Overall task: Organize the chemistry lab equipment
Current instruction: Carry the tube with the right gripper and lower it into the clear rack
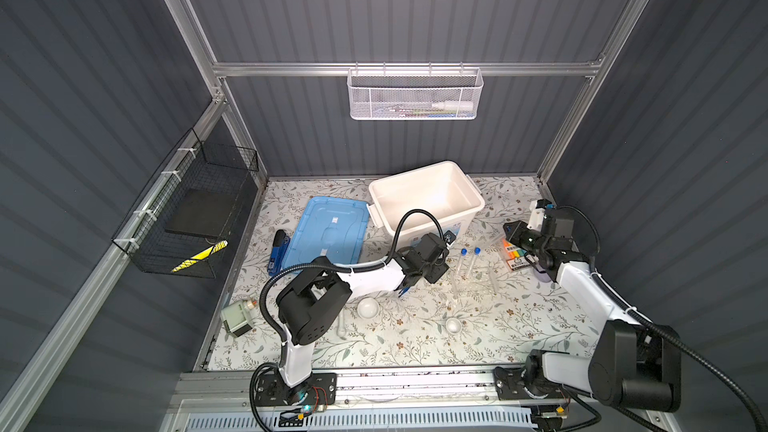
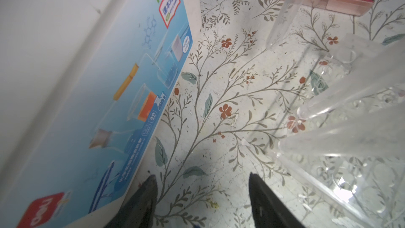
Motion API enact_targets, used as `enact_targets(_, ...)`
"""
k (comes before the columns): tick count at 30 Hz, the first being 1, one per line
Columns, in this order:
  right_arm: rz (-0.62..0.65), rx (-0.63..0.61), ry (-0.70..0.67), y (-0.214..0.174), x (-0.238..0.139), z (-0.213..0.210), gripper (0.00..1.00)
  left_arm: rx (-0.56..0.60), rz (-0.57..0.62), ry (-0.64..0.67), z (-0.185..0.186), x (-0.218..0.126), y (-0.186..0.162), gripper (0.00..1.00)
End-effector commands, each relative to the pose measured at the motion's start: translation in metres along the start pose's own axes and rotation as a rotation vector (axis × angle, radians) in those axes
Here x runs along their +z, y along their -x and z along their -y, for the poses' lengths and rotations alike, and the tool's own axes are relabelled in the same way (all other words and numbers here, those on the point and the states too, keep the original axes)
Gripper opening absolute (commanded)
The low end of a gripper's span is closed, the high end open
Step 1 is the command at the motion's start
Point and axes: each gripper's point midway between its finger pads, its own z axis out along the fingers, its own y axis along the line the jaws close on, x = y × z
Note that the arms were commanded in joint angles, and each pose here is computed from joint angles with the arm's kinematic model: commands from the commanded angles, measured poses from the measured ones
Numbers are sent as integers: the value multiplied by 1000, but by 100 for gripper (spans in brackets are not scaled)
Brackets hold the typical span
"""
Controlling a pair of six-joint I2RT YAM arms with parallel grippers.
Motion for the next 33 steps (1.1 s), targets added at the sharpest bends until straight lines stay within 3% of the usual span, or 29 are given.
enact_targets(1, 41, -60, -70, 6, -17, 8, 16, -30, 9, -3, -2, -10, 4, 68)
enact_targets(13, 137, -222, -107, -7, -69, -9, 16, -83, -14, 34, -8, -12, -6, 69)
enact_targets(22, 115, -338, -75, -31, -70, -37, 16, -142, -6, 49, -12, -20, -10, 77)
enact_targets(33, 77, -398, -95, -47, -62, -40, 16, -175, 15, 60, -15, -26, -12, 92)
